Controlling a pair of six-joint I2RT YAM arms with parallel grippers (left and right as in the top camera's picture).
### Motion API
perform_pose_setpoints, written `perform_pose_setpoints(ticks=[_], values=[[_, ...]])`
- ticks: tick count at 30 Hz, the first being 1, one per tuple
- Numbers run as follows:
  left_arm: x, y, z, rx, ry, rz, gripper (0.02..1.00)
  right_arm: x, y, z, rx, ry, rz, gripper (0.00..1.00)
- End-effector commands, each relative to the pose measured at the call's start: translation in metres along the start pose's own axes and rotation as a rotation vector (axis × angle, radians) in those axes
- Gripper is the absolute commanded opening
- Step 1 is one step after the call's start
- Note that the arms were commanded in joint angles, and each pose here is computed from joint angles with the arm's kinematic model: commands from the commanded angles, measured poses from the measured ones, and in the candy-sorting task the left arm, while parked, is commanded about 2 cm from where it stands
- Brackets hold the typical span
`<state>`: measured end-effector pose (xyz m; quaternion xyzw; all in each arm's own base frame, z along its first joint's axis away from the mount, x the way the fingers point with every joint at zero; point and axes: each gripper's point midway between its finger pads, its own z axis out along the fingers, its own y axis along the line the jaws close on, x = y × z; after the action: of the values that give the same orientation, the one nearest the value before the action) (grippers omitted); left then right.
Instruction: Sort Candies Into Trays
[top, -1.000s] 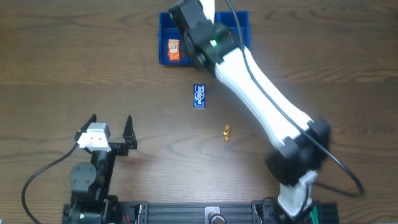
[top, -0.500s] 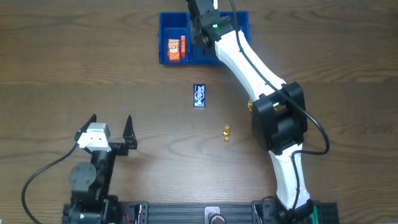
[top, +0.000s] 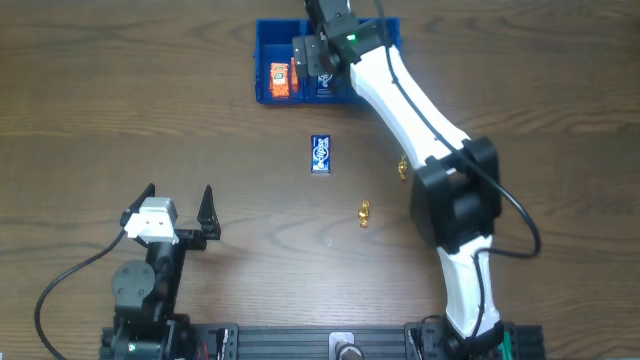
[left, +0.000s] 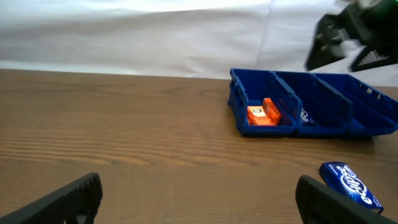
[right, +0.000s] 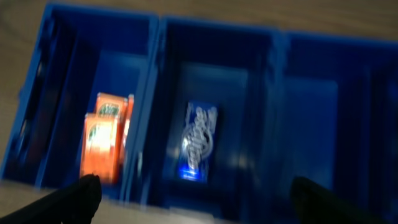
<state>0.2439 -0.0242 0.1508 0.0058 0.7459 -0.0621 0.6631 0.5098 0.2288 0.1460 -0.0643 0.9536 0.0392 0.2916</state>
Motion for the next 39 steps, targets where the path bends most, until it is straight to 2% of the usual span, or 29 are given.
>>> perform_pose_setpoints(ticks=[1,6,9,11,14,22,29,32,36,38,39], values=[[0.016,0.001,0.001,0.001,0.053,0.014,1.000,0.023,0.024,-0.090,-0.037,0.054,0.043,1.000],[0.016,0.001,0.001,0.001,0.053,0.014,0.998,0.108,0.037,-0.074,0.030,0.284,0.044,0.998],[0.016,0.001,0.001,0.001,0.053,0.014,0.998,0.142,0.044,-0.045,0.015,0.331,0.024,0.998],[0.016,0.001,0.001,0.001,0.053,0.014,0.998,0.160,0.046,-0.027,-0.007,0.351,0.030,1.000],[0.016,0.001,0.001,0.001,0.053,0.014,0.998,0.181,0.042,-0.005,0.007,0.368,0.054,1.000],[0.016,0.001,0.001,0.001,0.053,0.014,0.998,0.203,0.040,0.026,0.035,0.414,0.045,0.993],[0.016,0.001,0.001,0.001,0.053,0.014,0.998,0.206,0.031,0.039,0.059,0.418,0.072,0.910],[0.016,0.001,0.001,0.001,0.053,0.014,0.998,0.210,0.030,0.043,0.068,0.430,0.075,0.803],[0.016,0.001,0.001,0.001,0.053,0.014,0.998,0.208,0.031,0.044,0.064,0.423,0.079,0.461],[0.016,0.001,0.001,0.001,0.053,0.014,0.998,0.208,0.031,0.044,0.063,0.420,0.080,0.312],[0.016,0.001,0.001,0.001,0.053,0.014,0.998,0.208,0.032,0.044,0.062,0.420,0.078,0.277]])
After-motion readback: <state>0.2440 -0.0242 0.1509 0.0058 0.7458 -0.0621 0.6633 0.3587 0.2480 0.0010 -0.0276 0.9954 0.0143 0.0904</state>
